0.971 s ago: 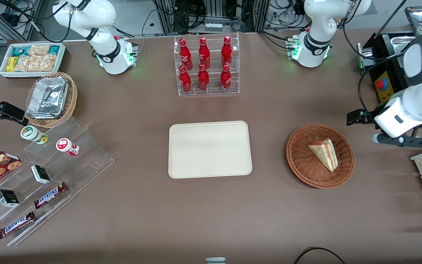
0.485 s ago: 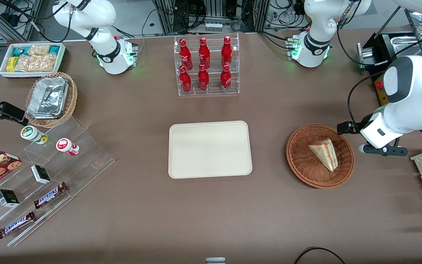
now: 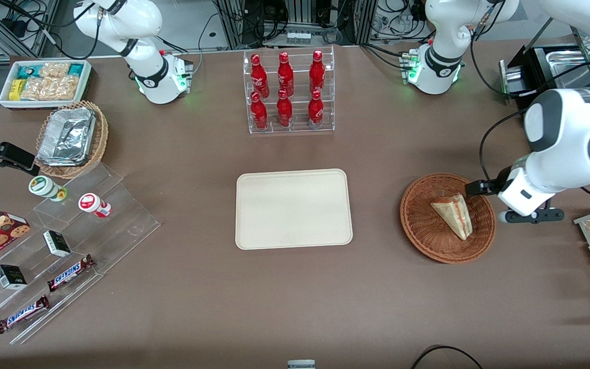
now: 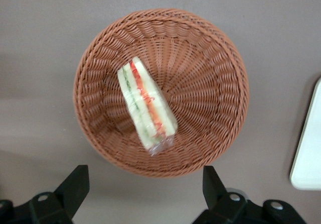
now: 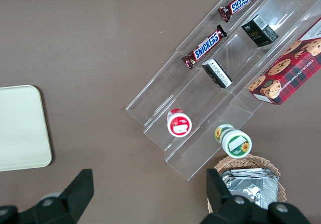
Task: Place sandwich from basket to tray
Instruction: 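Lower the left gripper and close it on the wrapped sandwich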
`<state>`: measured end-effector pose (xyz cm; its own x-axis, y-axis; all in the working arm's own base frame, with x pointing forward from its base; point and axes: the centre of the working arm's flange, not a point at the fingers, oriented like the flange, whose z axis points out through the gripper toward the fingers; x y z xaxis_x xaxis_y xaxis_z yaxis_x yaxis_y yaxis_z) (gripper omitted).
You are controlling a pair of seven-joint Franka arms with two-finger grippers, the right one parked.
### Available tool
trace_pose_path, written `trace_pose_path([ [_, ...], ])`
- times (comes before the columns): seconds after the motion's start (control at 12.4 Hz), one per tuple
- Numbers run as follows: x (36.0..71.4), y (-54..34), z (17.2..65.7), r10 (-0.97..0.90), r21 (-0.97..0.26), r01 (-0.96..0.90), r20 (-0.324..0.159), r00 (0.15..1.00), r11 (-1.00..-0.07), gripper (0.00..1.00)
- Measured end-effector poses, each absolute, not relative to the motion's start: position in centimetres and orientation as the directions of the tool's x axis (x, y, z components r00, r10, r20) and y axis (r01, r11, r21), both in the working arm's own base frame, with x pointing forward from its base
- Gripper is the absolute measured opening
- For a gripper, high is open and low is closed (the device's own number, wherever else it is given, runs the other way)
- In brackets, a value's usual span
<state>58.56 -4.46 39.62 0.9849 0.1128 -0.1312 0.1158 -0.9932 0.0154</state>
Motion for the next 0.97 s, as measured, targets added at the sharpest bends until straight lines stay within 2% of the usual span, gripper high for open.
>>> trace_pose_path([
  [0.49, 58.4, -5.5, 34.6, 0.337, 0.002, 0.339, -0.088, 0.937, -0.941, 1.0],
  [0.97, 55.6, -5.2, 30.7, 0.47, 0.026, 0.47, -0.019, 0.883, -0.882, 1.0],
])
